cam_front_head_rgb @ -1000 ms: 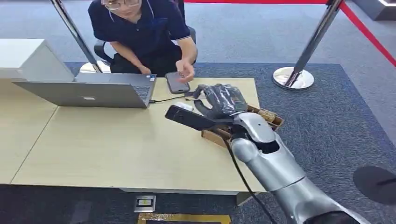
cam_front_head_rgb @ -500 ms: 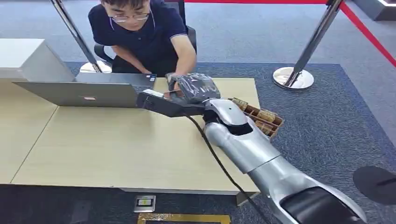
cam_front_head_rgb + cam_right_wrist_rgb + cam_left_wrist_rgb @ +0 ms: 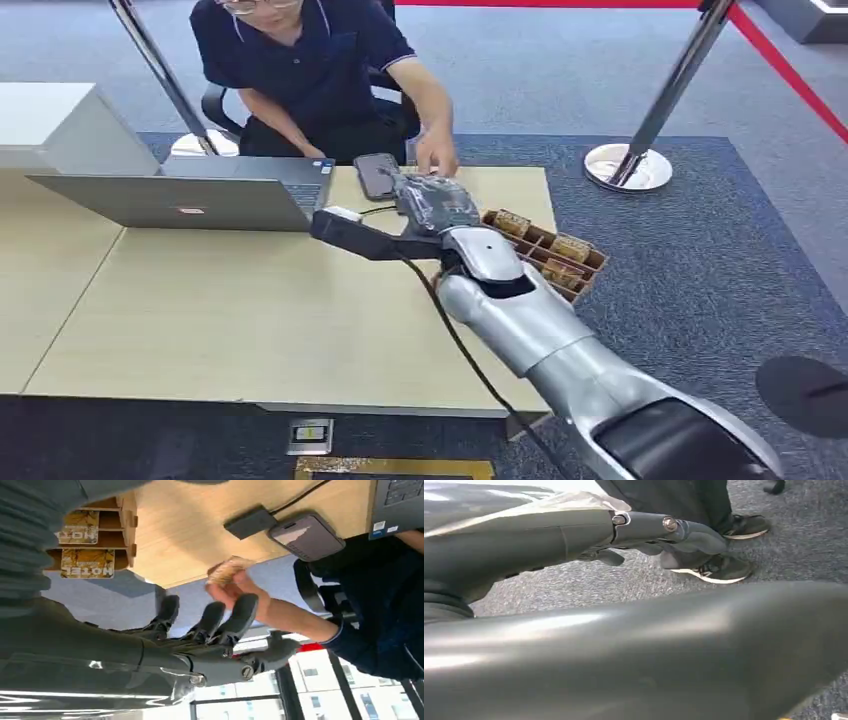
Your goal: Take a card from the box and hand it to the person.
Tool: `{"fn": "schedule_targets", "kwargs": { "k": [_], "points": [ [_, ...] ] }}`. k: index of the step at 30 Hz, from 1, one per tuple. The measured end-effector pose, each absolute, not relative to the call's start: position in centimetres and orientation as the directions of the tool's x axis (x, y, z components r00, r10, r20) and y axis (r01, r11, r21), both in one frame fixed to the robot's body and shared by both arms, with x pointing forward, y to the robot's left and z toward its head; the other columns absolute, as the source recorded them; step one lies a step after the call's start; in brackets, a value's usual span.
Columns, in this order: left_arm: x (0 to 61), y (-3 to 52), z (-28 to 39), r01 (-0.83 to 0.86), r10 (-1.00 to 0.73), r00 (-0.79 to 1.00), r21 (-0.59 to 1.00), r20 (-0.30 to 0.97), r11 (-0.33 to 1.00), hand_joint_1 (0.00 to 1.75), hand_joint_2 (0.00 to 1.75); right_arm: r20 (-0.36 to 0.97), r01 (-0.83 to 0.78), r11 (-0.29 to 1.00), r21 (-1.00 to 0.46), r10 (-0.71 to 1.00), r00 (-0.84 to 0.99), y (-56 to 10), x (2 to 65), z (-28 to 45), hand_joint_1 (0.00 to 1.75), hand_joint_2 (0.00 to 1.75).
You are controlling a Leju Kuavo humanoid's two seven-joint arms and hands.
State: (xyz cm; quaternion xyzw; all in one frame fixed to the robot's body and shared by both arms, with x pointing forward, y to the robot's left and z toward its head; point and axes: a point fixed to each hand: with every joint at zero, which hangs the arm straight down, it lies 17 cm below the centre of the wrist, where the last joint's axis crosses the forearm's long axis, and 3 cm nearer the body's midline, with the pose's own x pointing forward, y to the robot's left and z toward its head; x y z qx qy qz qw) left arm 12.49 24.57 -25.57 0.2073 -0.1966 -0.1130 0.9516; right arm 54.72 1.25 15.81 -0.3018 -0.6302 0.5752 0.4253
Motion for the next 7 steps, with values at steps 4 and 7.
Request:
{"fn": "schedule_targets", "kwargs": {
  "k": [4, 7],
  "points": [
    [12.5, 24.6, -25.6, 0.135, -0.298, 0.896, 0.440, 0.328, 0.888, 0.00, 0.00, 0.183, -0.077, 0.167, -0.983, 0.875, -0.448, 0.7, 54.8, 15.7, 0.00, 0.00],
    [12.5, 24.6, -25.6, 0.132, -0.295, 0.898, 0.439, 0.327, 0.889, 0.00, 0.00, 0.167, -0.029, 0.171, -0.985, 0.885, -0.435, 0.0, 54.7, 15.6, 0.00, 0.00]
  ]
}}
